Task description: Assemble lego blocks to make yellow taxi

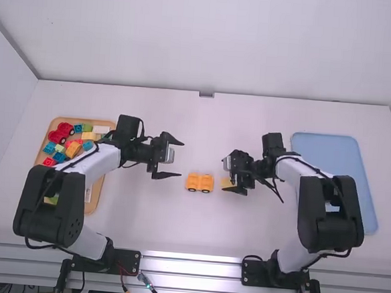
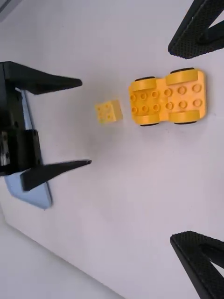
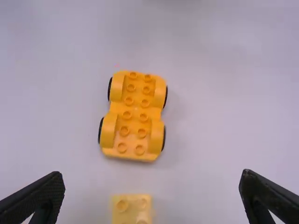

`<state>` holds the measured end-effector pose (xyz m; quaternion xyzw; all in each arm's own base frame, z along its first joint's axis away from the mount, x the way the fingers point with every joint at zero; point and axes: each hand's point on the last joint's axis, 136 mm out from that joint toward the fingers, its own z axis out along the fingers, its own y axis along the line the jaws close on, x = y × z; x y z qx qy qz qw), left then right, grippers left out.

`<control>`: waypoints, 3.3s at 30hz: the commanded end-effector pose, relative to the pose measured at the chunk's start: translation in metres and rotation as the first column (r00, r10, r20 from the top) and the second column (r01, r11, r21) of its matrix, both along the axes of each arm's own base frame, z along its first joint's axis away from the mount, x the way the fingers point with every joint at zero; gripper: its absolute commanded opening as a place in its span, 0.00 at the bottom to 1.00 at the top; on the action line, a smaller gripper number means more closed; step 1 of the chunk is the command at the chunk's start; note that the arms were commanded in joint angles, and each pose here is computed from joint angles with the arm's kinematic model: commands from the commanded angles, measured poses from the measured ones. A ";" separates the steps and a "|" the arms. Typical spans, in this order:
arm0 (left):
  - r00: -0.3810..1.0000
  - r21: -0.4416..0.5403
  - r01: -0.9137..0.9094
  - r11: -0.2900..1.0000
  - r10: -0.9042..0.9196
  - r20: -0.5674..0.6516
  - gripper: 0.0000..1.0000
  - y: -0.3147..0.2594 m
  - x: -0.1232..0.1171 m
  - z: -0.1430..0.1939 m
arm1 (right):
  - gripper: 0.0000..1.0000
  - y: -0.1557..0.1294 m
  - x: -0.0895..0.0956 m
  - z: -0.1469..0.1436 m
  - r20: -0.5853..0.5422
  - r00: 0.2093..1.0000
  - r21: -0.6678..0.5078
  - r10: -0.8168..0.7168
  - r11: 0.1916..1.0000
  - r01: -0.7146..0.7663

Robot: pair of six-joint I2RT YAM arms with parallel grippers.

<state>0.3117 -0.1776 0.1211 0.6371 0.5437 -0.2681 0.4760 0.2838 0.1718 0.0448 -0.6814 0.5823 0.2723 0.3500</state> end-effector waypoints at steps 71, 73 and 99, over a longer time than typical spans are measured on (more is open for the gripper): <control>1.000 -0.056 -0.004 0.998 0.002 -0.026 0.99 -0.009 -0.006 -0.017 | 0.44 -0.036 -0.004 -0.095 -0.224 0.963 -0.024 -0.154 0.988 0.152; 1.000 -0.056 -0.003 0.998 0.002 -0.026 0.99 -0.010 -0.006 -0.017 | 0.44 -0.036 -0.005 -0.093 -0.217 0.966 -0.005 -0.141 0.990 0.143; 0.994 -0.132 0.065 0.989 -0.075 -0.074 0.99 -0.021 -0.011 -0.039 | 0.15 -0.024 0.001 -0.059 -0.270 0.958 0.143 -0.092 0.980 0.135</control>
